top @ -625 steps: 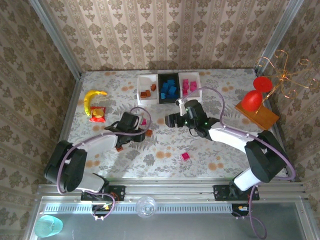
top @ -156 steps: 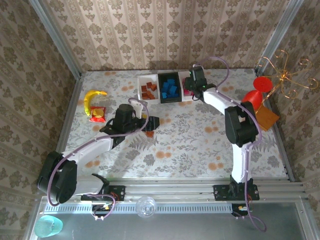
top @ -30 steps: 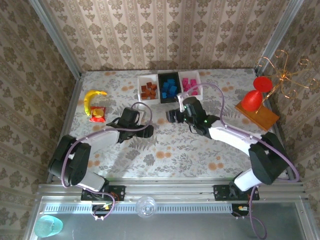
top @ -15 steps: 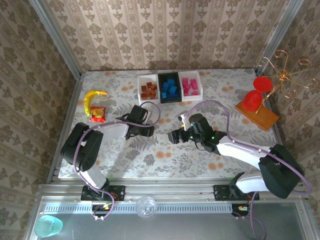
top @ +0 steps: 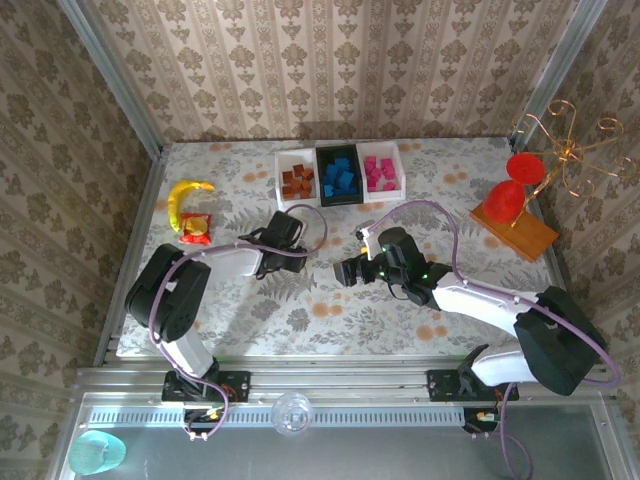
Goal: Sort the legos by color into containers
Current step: Pick up the lego from the center of the table, then place the lego in the container.
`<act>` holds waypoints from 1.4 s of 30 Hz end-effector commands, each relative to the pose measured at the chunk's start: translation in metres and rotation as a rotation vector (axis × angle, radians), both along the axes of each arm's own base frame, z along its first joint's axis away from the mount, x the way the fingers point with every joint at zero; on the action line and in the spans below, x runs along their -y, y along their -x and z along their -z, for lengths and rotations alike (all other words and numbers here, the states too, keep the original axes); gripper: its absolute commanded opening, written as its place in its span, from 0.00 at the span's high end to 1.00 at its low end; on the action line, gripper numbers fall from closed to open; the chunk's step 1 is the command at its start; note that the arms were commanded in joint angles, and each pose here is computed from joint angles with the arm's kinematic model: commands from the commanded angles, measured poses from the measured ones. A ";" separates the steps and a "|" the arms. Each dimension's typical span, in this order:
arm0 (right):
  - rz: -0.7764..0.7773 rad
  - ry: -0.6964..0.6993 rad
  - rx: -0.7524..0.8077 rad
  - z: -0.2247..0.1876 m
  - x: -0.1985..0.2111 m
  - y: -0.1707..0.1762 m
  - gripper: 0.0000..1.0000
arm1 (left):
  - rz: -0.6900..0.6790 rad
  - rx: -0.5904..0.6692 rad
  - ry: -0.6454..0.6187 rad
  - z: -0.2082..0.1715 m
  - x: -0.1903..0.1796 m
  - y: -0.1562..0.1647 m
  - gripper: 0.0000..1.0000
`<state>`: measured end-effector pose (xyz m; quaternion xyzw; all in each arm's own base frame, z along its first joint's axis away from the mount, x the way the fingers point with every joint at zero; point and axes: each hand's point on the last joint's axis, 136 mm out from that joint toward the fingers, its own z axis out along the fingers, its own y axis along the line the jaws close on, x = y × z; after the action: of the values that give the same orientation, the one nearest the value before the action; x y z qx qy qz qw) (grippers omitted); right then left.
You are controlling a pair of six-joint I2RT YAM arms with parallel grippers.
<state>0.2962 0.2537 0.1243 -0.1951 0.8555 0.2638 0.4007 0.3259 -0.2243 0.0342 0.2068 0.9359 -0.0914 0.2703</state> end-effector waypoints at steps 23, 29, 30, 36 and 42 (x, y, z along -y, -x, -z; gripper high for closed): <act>0.226 -0.037 0.126 -0.038 0.040 -0.008 0.02 | -0.128 0.249 0.110 -0.104 -0.011 -0.184 0.65; 0.238 -0.041 0.119 -0.037 0.041 -0.008 0.02 | -0.120 0.240 0.030 -0.091 -0.009 -0.213 0.64; 0.238 -0.041 0.117 -0.037 0.041 -0.009 0.01 | -0.123 0.242 0.022 -0.089 -0.009 -0.218 0.64; 0.251 -0.028 0.111 -0.035 0.044 -0.008 0.01 | -0.109 0.235 -0.004 -0.083 -0.003 -0.248 0.62; 0.364 0.055 0.141 -0.047 0.073 -0.012 0.00 | -0.099 0.271 0.017 -0.115 0.003 -0.258 0.44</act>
<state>0.3036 0.1991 0.1572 -0.0926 0.8517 0.1884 0.4801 0.5836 -0.2329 0.1220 0.1630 0.9034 -0.0613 0.3917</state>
